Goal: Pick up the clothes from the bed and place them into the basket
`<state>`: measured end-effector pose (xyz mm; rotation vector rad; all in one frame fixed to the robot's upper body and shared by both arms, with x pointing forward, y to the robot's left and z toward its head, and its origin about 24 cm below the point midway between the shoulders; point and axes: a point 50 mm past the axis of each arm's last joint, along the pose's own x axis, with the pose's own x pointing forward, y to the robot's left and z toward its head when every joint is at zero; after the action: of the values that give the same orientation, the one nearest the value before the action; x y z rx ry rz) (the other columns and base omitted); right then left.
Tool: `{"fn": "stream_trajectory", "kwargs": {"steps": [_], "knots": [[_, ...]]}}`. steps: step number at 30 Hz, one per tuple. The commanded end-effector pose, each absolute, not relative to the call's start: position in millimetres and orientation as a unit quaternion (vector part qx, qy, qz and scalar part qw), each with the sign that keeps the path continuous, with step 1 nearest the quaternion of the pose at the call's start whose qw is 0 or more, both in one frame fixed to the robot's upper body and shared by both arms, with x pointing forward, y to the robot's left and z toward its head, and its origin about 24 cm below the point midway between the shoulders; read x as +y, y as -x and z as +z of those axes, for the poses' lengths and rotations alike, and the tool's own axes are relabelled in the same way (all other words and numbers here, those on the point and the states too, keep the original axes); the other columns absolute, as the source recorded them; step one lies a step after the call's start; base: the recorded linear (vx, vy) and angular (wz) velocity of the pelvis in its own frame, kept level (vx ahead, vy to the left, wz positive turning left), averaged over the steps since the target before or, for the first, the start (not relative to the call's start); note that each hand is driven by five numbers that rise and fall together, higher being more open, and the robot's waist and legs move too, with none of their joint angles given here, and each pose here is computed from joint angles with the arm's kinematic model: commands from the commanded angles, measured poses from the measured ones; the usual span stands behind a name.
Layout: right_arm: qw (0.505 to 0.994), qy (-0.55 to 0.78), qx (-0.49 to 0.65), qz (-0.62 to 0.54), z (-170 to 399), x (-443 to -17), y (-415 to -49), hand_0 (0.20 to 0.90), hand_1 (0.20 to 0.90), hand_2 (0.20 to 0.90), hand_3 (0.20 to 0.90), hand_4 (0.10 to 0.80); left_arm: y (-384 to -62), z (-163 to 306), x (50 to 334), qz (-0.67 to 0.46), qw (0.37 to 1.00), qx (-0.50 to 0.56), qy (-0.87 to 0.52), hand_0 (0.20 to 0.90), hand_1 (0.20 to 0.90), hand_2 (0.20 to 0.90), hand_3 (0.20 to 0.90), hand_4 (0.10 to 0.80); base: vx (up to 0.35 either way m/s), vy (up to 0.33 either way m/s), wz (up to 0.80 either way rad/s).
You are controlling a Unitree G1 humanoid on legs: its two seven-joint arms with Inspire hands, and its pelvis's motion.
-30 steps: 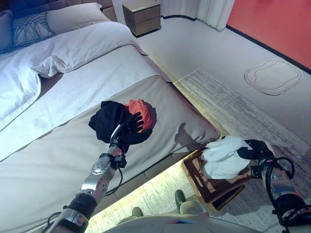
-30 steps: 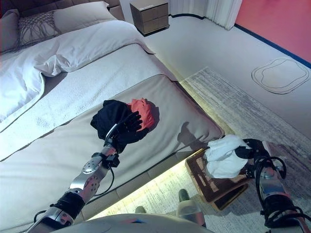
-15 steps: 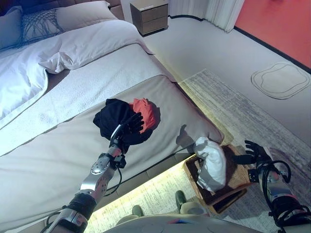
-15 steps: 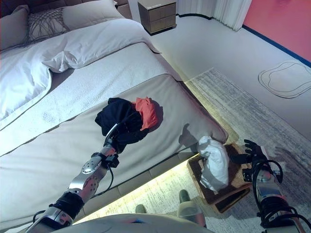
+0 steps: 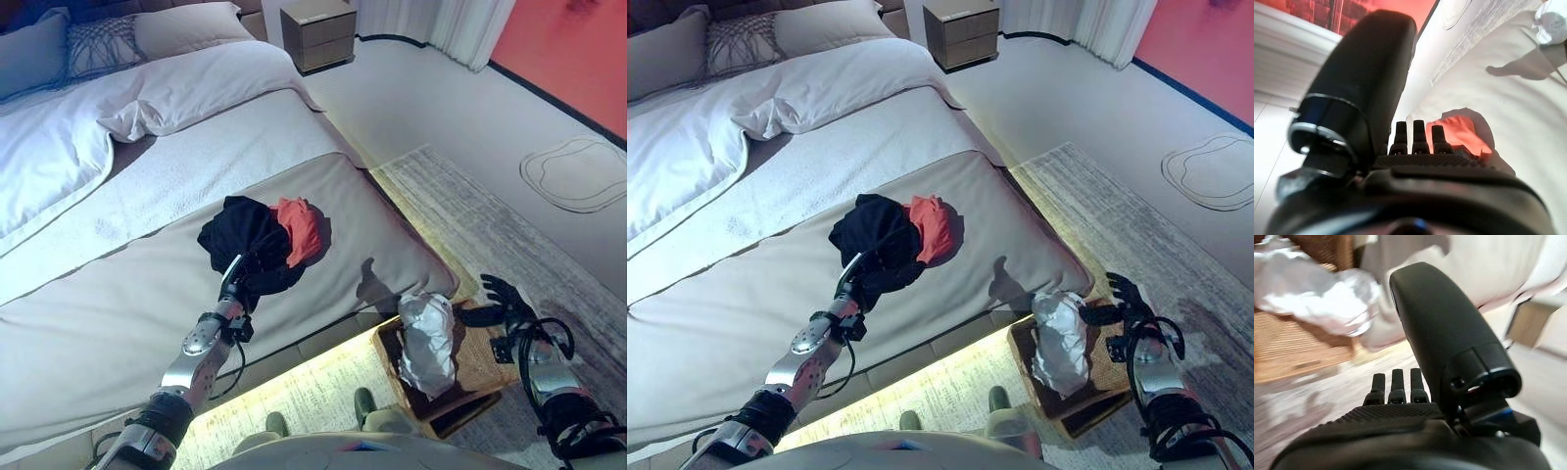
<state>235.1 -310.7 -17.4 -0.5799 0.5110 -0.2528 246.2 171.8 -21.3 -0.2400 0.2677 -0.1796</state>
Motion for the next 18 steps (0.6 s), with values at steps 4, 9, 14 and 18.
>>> {"fn": "stream_trajectory", "kwargs": {"steps": [4, 9, 14, 18], "knots": [[0.926, 0.356, 0.002, -0.126, 95.4, -276.3, -319.4, 0.9, 0.9, 0.9, 0.9, 0.8, -267.8, 11.6, 176.4, -0.068, 0.99, 0.041, 0.116, 0.9, 0.9, 0.9, 0.9, 0.8, 0.077, 0.011, 0.17], [0.921, 0.371, -0.026, -0.115, 126.0, -267.5, -341.2, 0.9, 0.9, 0.9, 0.9, 0.8, -261.1, 5.9, 184.0, -0.068, 0.994, 0.042, 0.081, 0.9, 0.9, 0.9, 0.9, 0.8, 0.1, 0.026, 0.21], [0.917, 0.372, -0.062, -0.133, 167.8, -270.4, -360.8, 0.9, 0.9, 0.9, 0.9, 0.8, -266.5, 18.7, 188.8, -0.101, 0.994, 0.009, 0.046, 0.9, 0.9, 0.9, 0.9, 0.8, -0.029, 0.07, 0.32], [0.903, 0.38, -0.109, -0.167, 218.2, -281.5, -370.8, 0.9, 0.9, 0.9, 0.9, 0.8, -276.7, 42.9, 189.7, -0.123, 0.99, -0.051, 0.044, 0.9, 0.9, 0.9, 0.9, 0.8, -0.216, 0.073, 0.4]]}}
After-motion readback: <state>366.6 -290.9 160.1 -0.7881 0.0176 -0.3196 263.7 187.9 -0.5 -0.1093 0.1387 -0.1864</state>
